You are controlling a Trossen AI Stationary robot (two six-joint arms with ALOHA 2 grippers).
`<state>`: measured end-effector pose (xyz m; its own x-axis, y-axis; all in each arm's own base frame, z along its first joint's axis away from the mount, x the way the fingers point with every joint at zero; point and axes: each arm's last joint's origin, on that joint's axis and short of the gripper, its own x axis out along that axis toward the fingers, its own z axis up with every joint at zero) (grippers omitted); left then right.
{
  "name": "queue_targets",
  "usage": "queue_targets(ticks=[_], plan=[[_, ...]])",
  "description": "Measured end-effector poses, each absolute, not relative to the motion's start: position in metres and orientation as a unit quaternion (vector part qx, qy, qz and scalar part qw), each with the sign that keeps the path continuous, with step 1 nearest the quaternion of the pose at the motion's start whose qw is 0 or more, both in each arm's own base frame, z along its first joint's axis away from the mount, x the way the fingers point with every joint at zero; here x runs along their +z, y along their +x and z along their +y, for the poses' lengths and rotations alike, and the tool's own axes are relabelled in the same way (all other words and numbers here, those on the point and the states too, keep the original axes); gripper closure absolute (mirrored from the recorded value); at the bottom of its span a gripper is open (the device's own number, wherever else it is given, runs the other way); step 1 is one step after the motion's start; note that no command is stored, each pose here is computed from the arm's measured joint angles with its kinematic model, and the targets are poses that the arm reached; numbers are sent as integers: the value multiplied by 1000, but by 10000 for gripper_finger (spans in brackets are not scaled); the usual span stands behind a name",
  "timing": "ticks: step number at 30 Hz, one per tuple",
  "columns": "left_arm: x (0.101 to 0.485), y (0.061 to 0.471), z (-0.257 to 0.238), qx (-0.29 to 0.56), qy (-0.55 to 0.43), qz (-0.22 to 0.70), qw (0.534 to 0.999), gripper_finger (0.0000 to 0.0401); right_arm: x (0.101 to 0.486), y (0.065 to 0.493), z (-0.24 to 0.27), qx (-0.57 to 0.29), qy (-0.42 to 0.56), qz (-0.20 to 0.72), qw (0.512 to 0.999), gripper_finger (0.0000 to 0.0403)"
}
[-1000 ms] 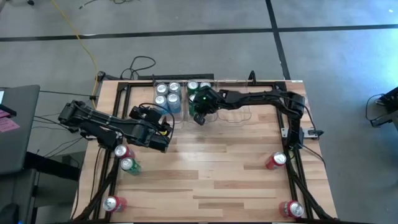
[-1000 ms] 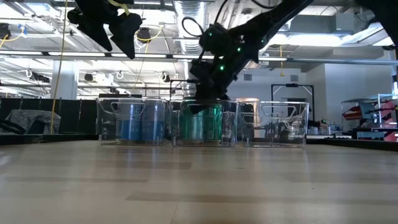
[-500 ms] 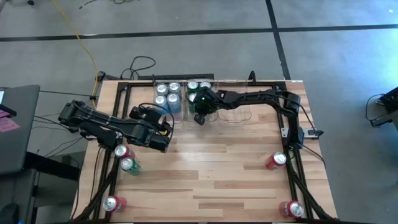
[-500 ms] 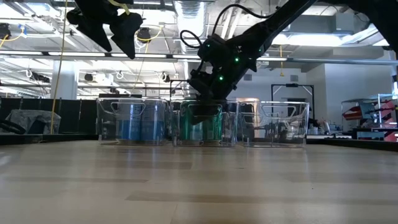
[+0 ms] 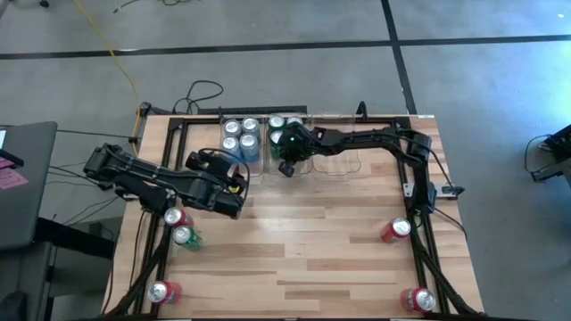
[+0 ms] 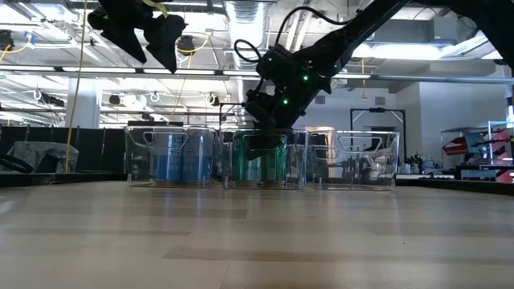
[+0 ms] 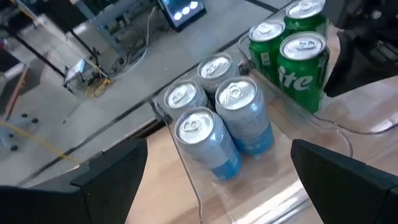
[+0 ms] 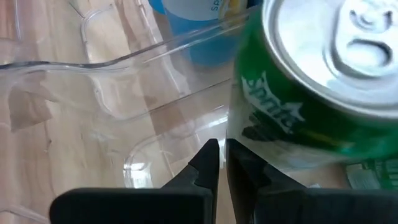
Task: Sort soda cans
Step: Put the green soda can into the middle transparent bin
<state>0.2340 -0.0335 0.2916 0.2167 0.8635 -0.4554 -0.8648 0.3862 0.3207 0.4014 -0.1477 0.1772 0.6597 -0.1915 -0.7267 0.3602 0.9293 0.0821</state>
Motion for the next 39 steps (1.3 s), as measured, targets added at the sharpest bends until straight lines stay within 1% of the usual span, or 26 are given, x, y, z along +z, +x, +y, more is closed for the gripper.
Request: queue_targets(ticks=[2,5,10,15,18,20,21,23,25,28,33,35,39], plan=[[292,234,-36,548,14,293,783,10,182,399,-146,-144,93,390,905,353],[292,233,-39,540,30,297,787,10,201,394,-141,-132,65,380,913,351],[292,232,-45,529,34,298,794,10,247,381,-132,-129,52,333,933,350],[292,228,-60,511,17,289,810,10,297,356,-105,-110,36,299,947,350],[291,225,-70,497,-9,289,818,10,314,336,-86,-92,23,271,958,350],[289,222,-76,482,-41,320,815,10,322,321,-76,-83,19,256,963,350],[287,221,-78,471,-59,347,809,10,325,313,-72,-80,18,250,965,350],[283,218,-83,436,-102,432,783,10,327,297,-65,-77,20,245,966,350],[279,215,-87,392,-148,518,746,10,327,282,-58,-72,19,242,967,350],[277,210,-92,358,-205,593,691,10,321,263,-50,-67,28,241,968,350],[285,202,-93,390,-271,622,623,10,309,242,-40,-59,38,222,972,350],[291,202,-95,385,-295,626,610,10,307,237,-39,-59,36,210,975,350],[308,204,-98,388,-330,612,605,10,303,231,-39,-62,35,197,978,350]])
